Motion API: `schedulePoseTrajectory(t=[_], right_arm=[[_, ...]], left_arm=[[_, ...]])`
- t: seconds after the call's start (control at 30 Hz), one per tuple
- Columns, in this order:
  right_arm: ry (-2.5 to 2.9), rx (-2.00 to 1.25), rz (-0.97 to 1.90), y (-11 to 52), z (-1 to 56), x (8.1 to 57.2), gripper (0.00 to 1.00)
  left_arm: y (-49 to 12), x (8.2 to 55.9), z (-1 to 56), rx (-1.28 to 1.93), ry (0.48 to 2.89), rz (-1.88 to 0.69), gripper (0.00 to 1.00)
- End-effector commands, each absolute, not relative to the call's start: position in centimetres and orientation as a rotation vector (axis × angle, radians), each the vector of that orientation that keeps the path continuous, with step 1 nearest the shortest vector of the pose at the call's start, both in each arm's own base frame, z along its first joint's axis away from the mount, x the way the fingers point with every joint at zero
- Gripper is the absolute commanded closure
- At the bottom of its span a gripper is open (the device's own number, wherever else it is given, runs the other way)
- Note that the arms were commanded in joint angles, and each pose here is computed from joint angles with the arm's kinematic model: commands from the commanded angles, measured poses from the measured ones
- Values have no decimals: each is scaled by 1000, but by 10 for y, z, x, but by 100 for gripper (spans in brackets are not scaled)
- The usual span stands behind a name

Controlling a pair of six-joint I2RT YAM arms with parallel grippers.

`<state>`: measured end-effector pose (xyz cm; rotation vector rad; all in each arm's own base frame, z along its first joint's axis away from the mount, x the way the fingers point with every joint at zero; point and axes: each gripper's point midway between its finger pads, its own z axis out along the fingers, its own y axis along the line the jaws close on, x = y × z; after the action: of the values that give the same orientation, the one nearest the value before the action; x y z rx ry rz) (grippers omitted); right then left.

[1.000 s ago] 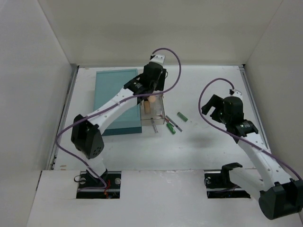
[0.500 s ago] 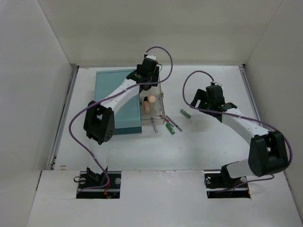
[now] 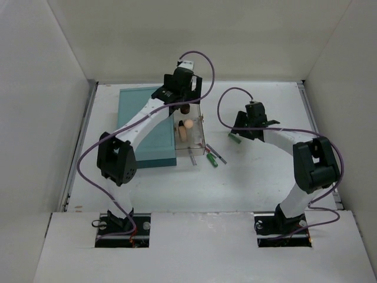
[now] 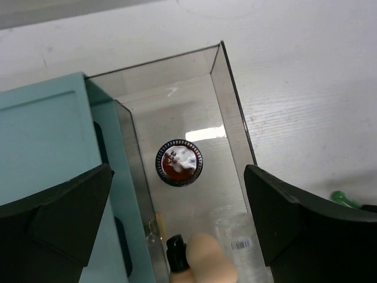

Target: Organize the makeup

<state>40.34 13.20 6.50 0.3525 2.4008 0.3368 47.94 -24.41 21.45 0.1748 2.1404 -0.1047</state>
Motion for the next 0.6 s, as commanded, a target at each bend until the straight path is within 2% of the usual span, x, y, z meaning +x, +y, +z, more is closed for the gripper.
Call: schedulePoseTrajectory(t=[0.0,0.1,0.27,0.43,0.57], right_arm=[[2328,307,394,144,84,426,38],[2358,299,411,148,74,423,44],[2387,304,428,150,62,413,45],[2387,309,432,150,61,413,45],[2341,265,463,158,84,421,40]], left_arm=[[-215,458,312,95,1958,-170,0],[-184,446,320,32,1941,-148,0],[-105,423,314,-168,1930,-40,0],[-24,393,269,-445,1970,30,0],[-4,379,228,-515,2060,10,0]])
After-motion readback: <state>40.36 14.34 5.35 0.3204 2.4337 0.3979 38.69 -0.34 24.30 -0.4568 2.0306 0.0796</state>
